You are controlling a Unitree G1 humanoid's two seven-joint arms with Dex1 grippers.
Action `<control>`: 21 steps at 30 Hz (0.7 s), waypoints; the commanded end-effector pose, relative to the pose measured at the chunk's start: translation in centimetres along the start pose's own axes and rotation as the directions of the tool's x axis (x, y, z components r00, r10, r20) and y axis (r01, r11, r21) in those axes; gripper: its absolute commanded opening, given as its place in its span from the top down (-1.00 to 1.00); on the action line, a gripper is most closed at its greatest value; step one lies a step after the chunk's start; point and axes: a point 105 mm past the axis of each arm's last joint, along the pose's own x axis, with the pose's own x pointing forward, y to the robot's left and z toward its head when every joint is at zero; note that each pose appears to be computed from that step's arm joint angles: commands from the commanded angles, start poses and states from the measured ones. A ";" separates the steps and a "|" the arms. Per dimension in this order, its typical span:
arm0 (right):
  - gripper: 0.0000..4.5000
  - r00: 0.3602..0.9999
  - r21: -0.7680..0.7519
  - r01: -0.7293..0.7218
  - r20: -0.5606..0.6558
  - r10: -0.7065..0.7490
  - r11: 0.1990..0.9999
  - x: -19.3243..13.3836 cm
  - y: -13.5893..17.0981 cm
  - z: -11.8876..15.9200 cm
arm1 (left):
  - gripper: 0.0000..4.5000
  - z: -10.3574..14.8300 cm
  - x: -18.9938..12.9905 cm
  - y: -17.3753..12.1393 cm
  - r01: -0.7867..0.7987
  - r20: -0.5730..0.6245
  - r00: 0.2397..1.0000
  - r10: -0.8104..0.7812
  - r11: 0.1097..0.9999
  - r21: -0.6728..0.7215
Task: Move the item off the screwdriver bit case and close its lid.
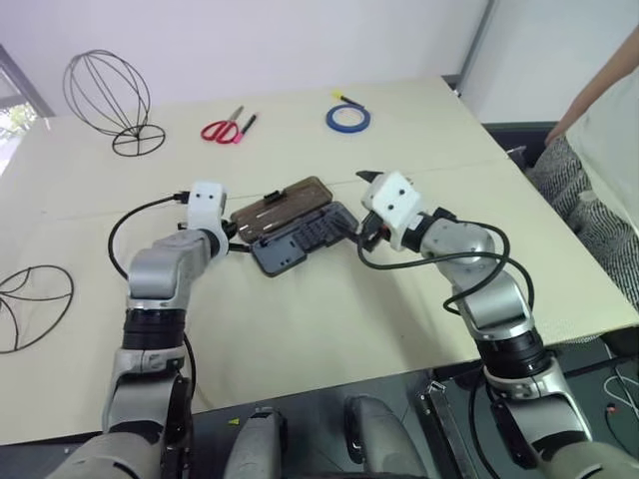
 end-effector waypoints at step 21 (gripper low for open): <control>-1.00 0.998 -0.031 -0.033 0.060 0.034 0.999 0.4 0.0 1.7 | -0.27 2.4 -2.4 -0.5 0.084 0.159 0.982 -0.106 0.987 0.138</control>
